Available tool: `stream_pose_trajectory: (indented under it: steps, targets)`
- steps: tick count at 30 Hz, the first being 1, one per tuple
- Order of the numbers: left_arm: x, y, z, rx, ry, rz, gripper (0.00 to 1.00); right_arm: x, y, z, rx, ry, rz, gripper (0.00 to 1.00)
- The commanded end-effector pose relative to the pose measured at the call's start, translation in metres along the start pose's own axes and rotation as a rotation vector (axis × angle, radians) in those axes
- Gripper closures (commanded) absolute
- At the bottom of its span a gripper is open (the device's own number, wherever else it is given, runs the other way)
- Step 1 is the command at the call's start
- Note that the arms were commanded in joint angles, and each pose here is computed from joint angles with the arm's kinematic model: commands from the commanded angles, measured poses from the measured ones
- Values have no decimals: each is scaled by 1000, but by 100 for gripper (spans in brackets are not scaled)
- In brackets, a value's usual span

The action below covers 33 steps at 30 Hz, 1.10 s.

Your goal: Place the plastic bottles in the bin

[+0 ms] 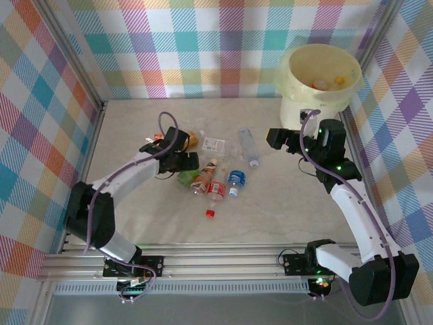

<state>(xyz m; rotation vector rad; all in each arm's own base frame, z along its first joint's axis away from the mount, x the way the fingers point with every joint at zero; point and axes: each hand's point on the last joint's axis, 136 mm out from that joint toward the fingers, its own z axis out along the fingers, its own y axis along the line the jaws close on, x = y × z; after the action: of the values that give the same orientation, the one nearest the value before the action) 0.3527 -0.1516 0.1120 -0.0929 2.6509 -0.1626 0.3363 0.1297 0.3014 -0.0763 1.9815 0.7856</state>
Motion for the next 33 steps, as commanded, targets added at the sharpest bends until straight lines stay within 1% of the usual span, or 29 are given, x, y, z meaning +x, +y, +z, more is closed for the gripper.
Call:
stream_pose_trajectory:
  steps: [1,5,9,11,15,20,22,25,27,29,33]
  targets:
    - [0,-4,13,-4,75,112,11,-1,3,-7,9,-3,-23,0]
    - [0,-1,32,-52,109,110,14,2,-2,-8,37,-1,-16,0]
    - [7,-9,43,-8,140,118,14,4,-4,-7,41,6,-7,0]
    - [7,0,47,-56,142,100,14,5,-5,-6,46,8,2,0]
    - [6,19,46,-94,133,21,15,7,-7,-4,47,13,20,0]
    - [8,31,35,-75,97,-38,15,9,-7,-4,45,20,37,0]
    - [12,26,31,-17,98,-32,12,10,-8,-4,46,21,38,0]
    - [17,20,21,46,83,-3,5,11,-8,-4,46,21,44,0]
    - [20,24,15,41,65,10,0,12,-9,-3,46,25,46,0]
    - [24,31,14,22,60,10,0,13,-9,-2,48,26,45,0]
    - [31,45,21,-20,95,-5,0,13,-10,1,47,29,49,0]
